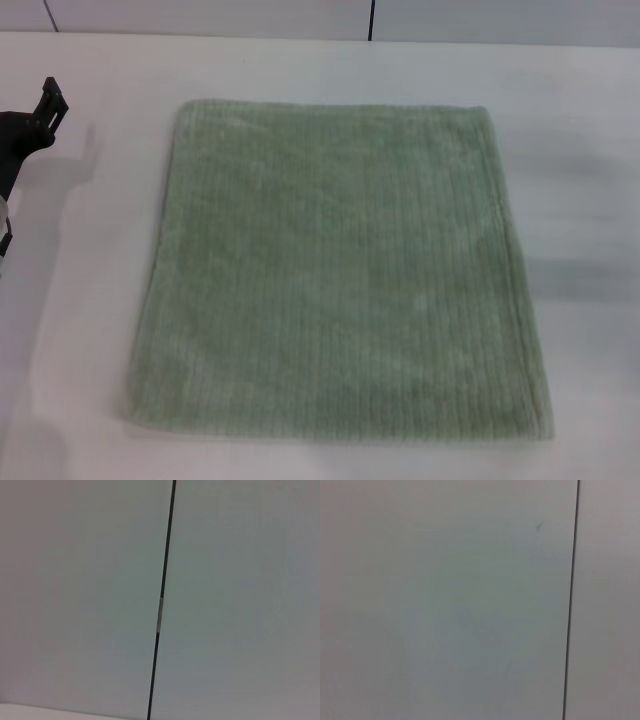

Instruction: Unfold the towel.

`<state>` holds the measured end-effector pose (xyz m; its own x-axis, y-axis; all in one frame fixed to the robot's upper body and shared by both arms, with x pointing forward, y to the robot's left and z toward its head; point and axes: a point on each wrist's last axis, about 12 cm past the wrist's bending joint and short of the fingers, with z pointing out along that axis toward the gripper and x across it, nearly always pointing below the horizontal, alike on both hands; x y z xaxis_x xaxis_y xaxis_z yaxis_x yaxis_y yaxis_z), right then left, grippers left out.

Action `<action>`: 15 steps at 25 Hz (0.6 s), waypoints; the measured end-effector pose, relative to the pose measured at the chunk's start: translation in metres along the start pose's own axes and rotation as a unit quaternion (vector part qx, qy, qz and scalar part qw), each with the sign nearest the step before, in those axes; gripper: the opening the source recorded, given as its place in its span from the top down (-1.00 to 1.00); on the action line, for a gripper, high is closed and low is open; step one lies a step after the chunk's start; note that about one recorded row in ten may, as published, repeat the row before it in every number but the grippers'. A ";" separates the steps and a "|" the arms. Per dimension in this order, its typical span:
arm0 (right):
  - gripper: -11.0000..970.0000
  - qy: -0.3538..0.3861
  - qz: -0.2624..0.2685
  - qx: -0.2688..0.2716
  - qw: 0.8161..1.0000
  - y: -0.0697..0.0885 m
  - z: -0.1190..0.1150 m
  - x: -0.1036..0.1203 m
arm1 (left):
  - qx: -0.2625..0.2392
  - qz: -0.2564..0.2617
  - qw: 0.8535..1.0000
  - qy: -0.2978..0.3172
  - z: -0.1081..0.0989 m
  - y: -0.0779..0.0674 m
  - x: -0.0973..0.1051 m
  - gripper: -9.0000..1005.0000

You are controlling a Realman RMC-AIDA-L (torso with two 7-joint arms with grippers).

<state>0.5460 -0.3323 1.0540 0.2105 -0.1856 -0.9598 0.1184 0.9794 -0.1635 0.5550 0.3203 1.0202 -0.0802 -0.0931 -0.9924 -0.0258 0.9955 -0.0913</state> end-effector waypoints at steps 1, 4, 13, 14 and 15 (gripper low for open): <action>-0.38 0.000 0.000 0.000 1.000 0.000 0.000 0.000 | 0.000 0.000 1.000 0.000 0.000 0.000 0.000 -0.59; -0.37 0.000 0.000 0.000 1.000 0.000 0.000 0.000 | 0.000 0.000 1.000 0.000 0.000 0.000 0.000 -0.59; -0.37 0.000 0.000 0.000 1.000 0.000 0.000 0.000 | 0.000 0.000 1.000 0.000 0.000 0.000 0.000 -0.59; -0.37 0.000 0.000 0.000 1.000 0.000 0.000 0.000 | 0.000 0.000 1.000 0.000 0.000 0.000 0.000 -0.59; -0.37 0.000 0.000 -0.001 1.000 0.000 0.000 0.000 | 0.000 -0.002 1.000 0.000 0.000 0.000 0.000 -0.59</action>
<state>0.5463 -0.3319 1.0541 0.2111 -0.1859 -0.9596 0.1165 0.9795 -0.1641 0.5549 0.3204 1.0201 -0.0803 -0.0968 -0.9921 -0.0264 0.9951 -0.0950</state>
